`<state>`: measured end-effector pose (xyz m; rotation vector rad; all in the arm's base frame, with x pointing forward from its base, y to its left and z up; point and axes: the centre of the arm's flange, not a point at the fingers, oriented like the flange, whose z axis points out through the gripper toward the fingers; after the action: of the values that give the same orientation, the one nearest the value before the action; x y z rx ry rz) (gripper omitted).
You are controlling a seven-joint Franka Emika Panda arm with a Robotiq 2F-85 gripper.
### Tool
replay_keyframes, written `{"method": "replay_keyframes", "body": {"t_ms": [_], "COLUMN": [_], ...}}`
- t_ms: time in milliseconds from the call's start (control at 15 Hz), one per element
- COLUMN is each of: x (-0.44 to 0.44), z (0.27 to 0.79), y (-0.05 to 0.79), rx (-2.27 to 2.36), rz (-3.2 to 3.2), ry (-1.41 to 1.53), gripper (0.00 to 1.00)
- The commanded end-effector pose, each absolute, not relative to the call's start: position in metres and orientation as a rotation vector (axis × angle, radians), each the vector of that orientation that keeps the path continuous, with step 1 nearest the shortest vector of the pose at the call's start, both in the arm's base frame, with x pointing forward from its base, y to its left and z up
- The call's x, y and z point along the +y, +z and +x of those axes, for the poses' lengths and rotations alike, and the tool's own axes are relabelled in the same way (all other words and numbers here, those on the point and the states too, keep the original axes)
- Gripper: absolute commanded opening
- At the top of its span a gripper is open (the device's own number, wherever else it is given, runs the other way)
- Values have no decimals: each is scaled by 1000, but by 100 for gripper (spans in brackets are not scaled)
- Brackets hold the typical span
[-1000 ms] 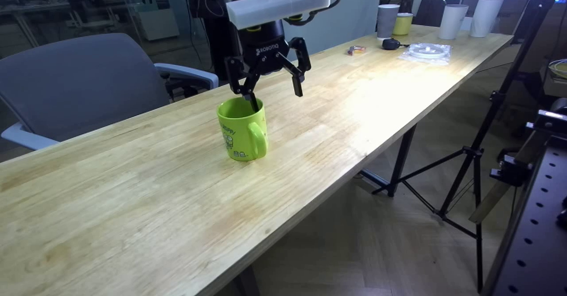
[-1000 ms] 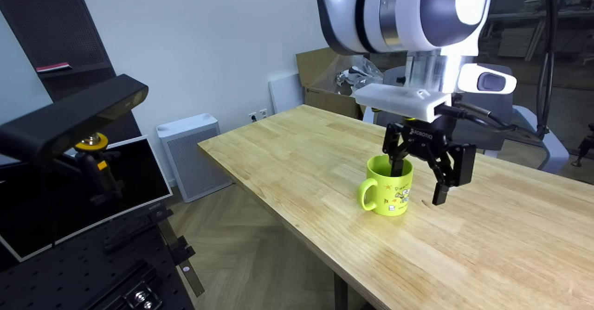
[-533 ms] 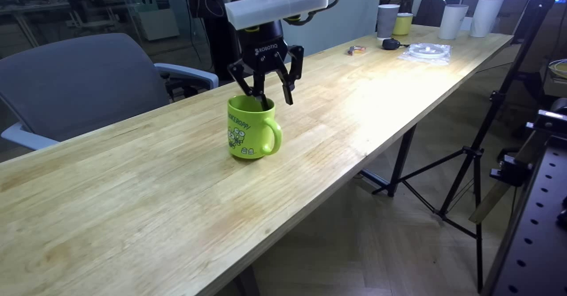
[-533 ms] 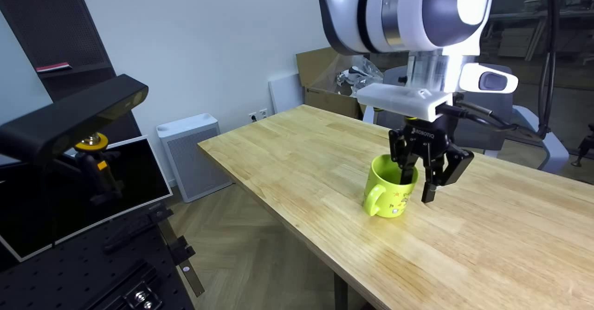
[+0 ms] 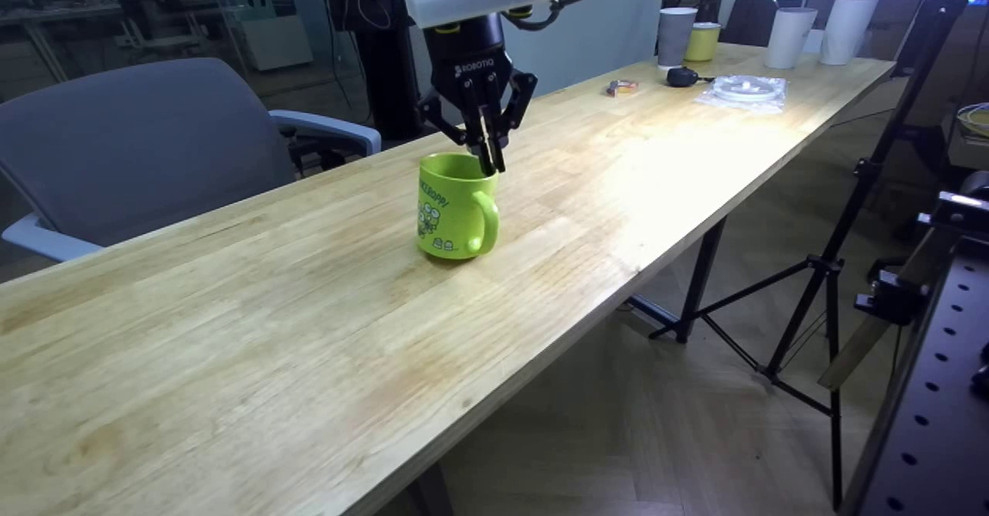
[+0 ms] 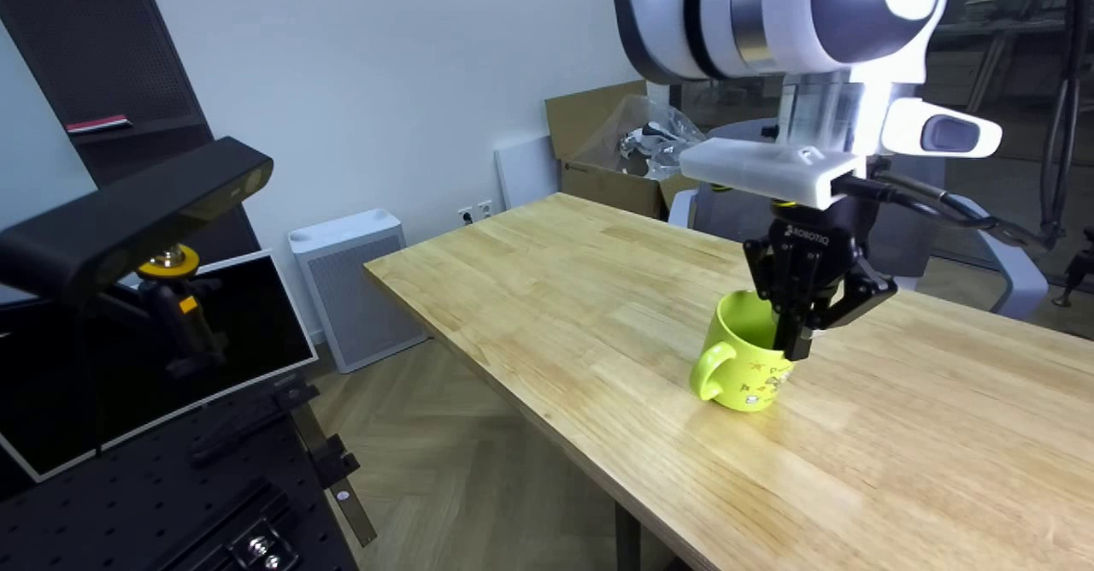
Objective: Move the green cup to the right
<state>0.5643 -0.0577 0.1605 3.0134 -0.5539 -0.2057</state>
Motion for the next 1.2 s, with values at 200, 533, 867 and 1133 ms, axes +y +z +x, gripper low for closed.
{"method": "replay_keyframes", "body": {"t_ms": [200,533,867,1133], "x": [-76,-78,-64,-56], "z": [570,573,587,597], "y": [176,182,200,211], "rx": [-657,-659,-612,-588], "rz": [2986,2979,2993,3001], "ry": [-231,-237,-199,-160], "gripper": [2,2,2,2]}}
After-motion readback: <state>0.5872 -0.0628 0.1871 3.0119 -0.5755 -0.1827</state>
